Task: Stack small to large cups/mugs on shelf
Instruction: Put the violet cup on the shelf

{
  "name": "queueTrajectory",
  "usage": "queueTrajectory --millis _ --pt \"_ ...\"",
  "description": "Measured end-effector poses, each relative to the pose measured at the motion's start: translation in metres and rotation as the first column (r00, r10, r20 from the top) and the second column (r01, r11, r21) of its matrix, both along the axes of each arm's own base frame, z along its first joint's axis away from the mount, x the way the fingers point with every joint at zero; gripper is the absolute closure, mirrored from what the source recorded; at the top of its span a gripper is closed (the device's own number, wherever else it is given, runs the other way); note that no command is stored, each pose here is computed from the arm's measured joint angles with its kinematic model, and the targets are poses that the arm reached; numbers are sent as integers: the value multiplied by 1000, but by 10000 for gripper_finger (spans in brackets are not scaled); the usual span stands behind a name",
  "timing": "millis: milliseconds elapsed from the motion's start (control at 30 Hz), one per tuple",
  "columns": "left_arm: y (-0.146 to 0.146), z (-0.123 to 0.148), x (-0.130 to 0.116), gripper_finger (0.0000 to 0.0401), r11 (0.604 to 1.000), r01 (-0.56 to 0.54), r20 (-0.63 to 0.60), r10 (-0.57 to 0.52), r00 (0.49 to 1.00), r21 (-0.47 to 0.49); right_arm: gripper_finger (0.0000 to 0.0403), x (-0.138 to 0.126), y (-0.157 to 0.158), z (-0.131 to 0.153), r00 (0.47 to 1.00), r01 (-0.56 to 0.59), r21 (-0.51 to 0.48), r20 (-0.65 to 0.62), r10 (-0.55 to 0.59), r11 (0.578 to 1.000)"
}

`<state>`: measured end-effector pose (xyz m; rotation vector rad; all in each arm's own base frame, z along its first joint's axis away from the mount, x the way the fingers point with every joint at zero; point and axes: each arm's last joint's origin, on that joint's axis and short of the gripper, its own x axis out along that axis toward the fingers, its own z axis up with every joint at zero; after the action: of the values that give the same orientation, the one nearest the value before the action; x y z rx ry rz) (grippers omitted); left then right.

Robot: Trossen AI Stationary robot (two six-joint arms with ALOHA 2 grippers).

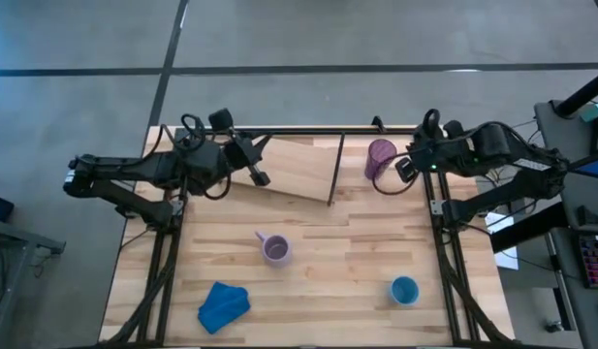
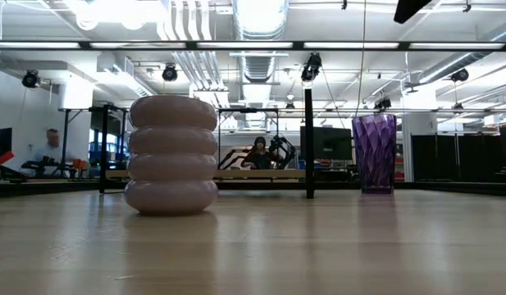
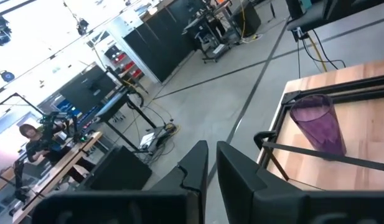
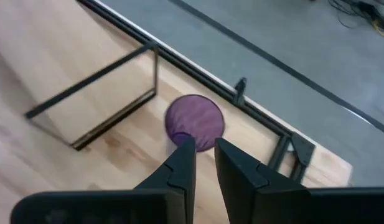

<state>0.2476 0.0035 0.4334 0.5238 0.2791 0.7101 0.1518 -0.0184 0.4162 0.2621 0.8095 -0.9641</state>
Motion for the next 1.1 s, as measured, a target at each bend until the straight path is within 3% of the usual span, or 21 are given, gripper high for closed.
queueTrajectory --millis 333,467,667,900,1100 --pt "0 4 -3 381 1000 0 17 0 1000 -2 348 23 -40 -33 972 140 93 -205 -119 986" --pt "0 4 -3 381 1000 -1 17 1 1000 -2 348 39 -57 -49 942 135 128 -323 -88 983" --pt "0 4 -3 381 1000 -1 17 1 1000 -4 348 62 -82 -74 908 154 263 -418 -31 952" --pt "0 3 -4 381 996 -3 90 12 996 -91 348 87 -103 -101 876 183 338 -483 4 923" --pt "0 1 -5 381 991 -2 107 17 994 -134 348 98 -107 -112 877 136 386 -475 70 913"
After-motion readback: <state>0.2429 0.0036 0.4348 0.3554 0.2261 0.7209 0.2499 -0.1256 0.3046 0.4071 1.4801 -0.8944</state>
